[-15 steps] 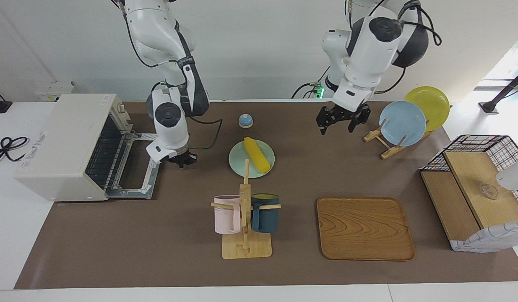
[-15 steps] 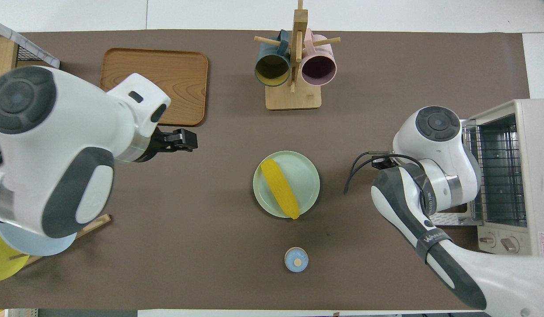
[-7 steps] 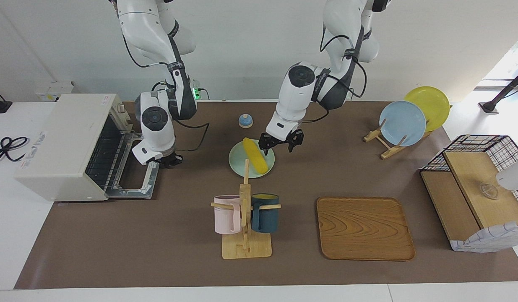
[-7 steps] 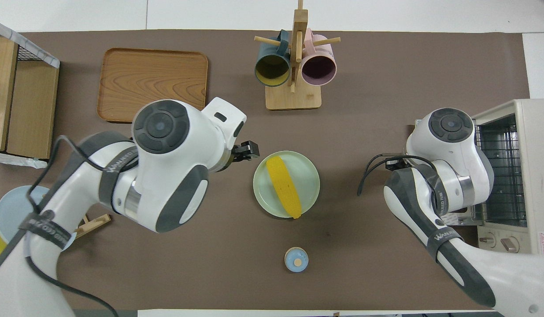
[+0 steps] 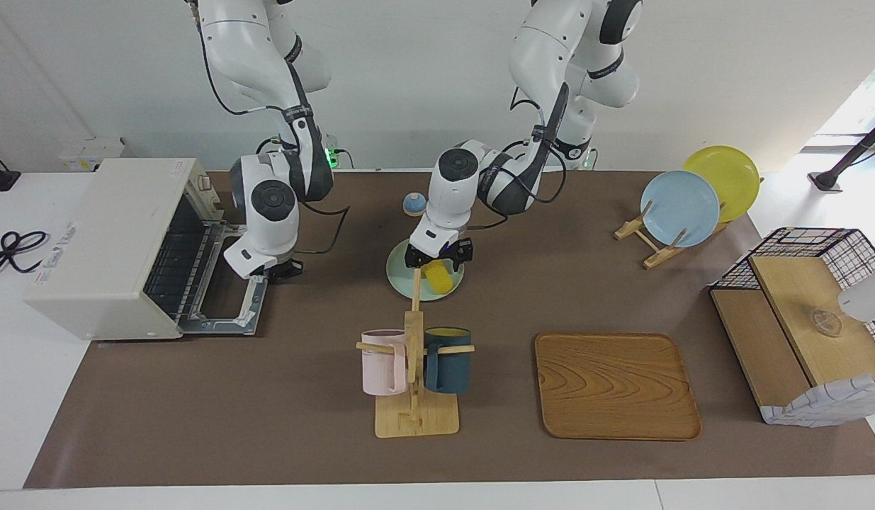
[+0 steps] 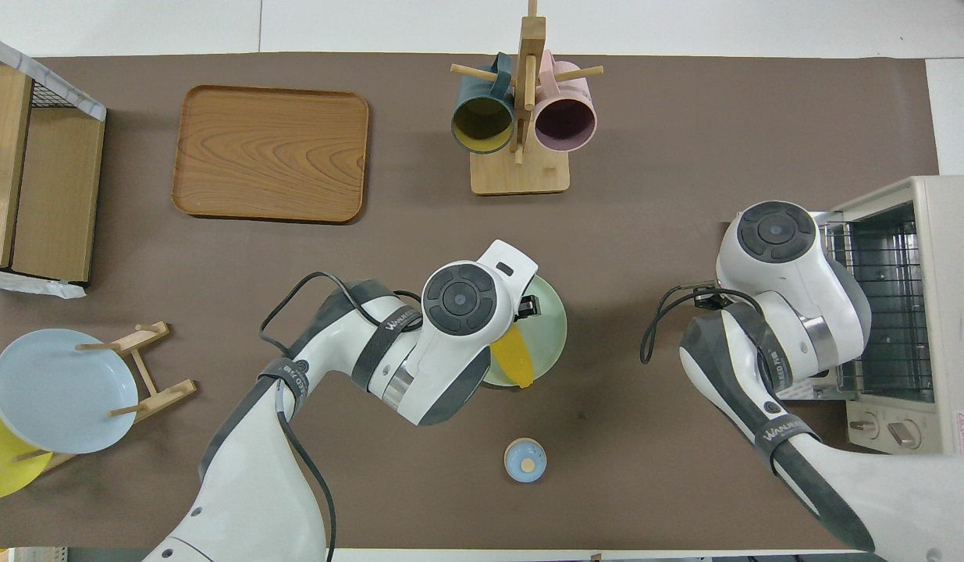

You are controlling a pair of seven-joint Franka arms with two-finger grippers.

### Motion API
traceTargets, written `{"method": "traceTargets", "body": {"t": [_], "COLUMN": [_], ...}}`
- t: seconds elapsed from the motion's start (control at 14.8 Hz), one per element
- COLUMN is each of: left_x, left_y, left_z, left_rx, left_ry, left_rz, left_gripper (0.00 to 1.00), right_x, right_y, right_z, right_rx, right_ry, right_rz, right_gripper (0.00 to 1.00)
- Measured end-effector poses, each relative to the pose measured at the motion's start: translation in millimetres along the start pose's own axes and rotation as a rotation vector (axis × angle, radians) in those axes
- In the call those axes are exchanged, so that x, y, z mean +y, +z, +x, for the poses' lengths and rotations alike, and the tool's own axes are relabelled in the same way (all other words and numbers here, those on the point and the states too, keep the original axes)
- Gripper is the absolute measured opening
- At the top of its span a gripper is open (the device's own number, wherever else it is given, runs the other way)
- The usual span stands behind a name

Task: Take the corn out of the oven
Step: 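Grasp the yellow corn with the left gripper while the right gripper withdraws, then lift the corn and lower it onto the wooden tray with the left gripper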

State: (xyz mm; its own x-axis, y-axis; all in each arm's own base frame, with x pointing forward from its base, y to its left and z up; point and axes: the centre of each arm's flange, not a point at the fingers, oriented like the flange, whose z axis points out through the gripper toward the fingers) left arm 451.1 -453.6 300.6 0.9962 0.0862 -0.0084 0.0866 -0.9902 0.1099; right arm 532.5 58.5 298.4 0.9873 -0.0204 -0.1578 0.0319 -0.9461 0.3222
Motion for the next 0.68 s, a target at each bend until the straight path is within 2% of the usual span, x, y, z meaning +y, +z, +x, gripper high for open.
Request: {"method": "traceTargets", "body": {"t": [0.07, 0.14, 0.27, 0.34, 0.54, 0.68], "left_x": [0, -1, -2, -4, -11, -29], "left_y": [0, -1, 0, -1, -10, -41], "left_z": [1, 1, 2, 3, 12, 39], "left_rx": [0.001, 0.001, -0.003, -0.008, -0.010, 0.006], "left_ry": [-0.001, -0.002, -0.007, -0.010, -0.029, -0.068], "left_rz": [0.000, 0.000, 0.006, 0.013, 0.024, 0.018], "left_gripper": [0.97, 0.89, 0.62, 0.54, 0.54, 0.53], "right_x": [1, 4, 15, 23, 57, 79], "right_y": [-7, -16, -38, -51, -83, -96], "right_z": [1, 1, 1, 0, -9, -14], "right_rx": [-0.012, -0.024, -0.046, -0.053, -0.045, -0.032], "right_ry": [-0.006, -0.018, -0.054, -0.073, -0.108, -0.121], "right_rz": [-0.010, -0.019, -0.034, -0.039, -0.035, -0.030], "right_gripper": [0.01, 0.01, 0.01, 0.01, 0.01, 0.01]}}
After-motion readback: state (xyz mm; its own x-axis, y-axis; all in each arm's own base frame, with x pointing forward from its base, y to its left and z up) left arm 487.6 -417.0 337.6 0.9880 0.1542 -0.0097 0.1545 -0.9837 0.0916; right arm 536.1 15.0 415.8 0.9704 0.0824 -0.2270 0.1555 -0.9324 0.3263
